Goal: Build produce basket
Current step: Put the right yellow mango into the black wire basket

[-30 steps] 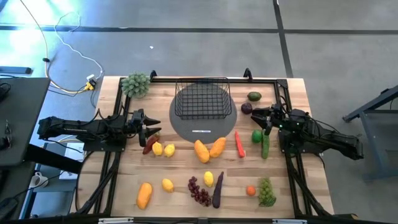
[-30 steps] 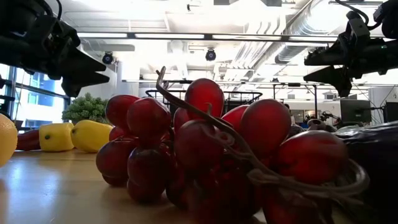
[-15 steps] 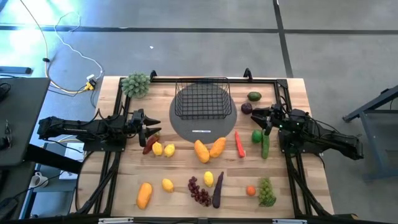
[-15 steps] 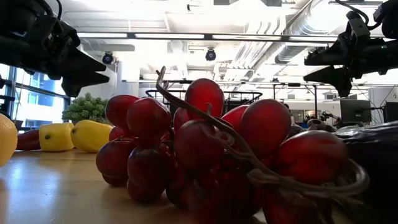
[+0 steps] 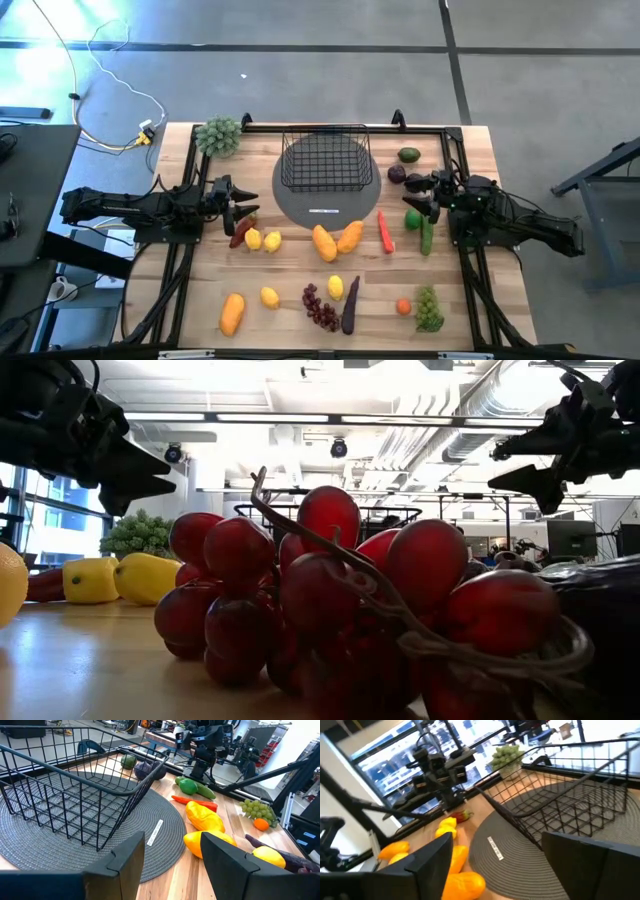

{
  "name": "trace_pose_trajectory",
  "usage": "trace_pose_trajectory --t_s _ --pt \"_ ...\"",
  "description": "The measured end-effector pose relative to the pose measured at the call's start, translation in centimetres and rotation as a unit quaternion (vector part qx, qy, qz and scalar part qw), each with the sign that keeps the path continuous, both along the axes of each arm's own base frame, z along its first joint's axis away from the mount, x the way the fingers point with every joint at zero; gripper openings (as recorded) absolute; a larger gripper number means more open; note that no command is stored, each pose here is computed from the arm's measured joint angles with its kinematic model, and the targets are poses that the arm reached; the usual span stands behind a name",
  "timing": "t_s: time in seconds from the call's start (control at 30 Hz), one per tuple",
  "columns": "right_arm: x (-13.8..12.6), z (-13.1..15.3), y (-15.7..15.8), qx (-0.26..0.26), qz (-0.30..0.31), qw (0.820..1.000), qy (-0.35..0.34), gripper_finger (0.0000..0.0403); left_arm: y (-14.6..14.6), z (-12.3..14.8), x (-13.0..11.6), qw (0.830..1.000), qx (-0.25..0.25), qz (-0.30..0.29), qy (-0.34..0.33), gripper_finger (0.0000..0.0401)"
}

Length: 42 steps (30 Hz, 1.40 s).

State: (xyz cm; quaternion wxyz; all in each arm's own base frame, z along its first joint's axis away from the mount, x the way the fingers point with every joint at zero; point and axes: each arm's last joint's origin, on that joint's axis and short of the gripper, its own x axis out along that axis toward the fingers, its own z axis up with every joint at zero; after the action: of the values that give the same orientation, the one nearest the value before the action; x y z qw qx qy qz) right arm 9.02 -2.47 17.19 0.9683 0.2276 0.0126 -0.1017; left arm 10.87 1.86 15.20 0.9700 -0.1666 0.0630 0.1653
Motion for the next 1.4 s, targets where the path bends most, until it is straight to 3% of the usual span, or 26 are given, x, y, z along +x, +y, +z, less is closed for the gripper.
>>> trace_pose_trajectory --t_s 0.27,0.43,0.87,1.13,1.4 --pt "0.0 0.7 0.1 -0.018 0.024 0.999 -0.017 0.0394 0.0 0.0 0.0 1.0 0.0 0.0 0.0 0.0184" --pt "0.0 2.4 0.3 -0.065 0.043 0.997 -0.014 0.0393 0.0 0.0 0.0 1.0 0.0 0.0 0.0 0.0184" --pt "1.4 7.9 -0.2 -0.143 0.068 0.983 0.095 0.0392 0.0 0.0 0.0 1.0 0.0 0.0 0.0 0.0184" --pt "3.4 10.8 -0.8 -0.151 0.087 0.971 0.166 0.0392 0.0 0.0 0.0 1.0 0.0 0.0 0.0 0.0184" --pt "5.7 11.8 -1.1 -0.133 0.118 0.953 0.247 0.0392 0.0 0.0 0.0 1.0 0.0 0.0 0.0 0.0184"
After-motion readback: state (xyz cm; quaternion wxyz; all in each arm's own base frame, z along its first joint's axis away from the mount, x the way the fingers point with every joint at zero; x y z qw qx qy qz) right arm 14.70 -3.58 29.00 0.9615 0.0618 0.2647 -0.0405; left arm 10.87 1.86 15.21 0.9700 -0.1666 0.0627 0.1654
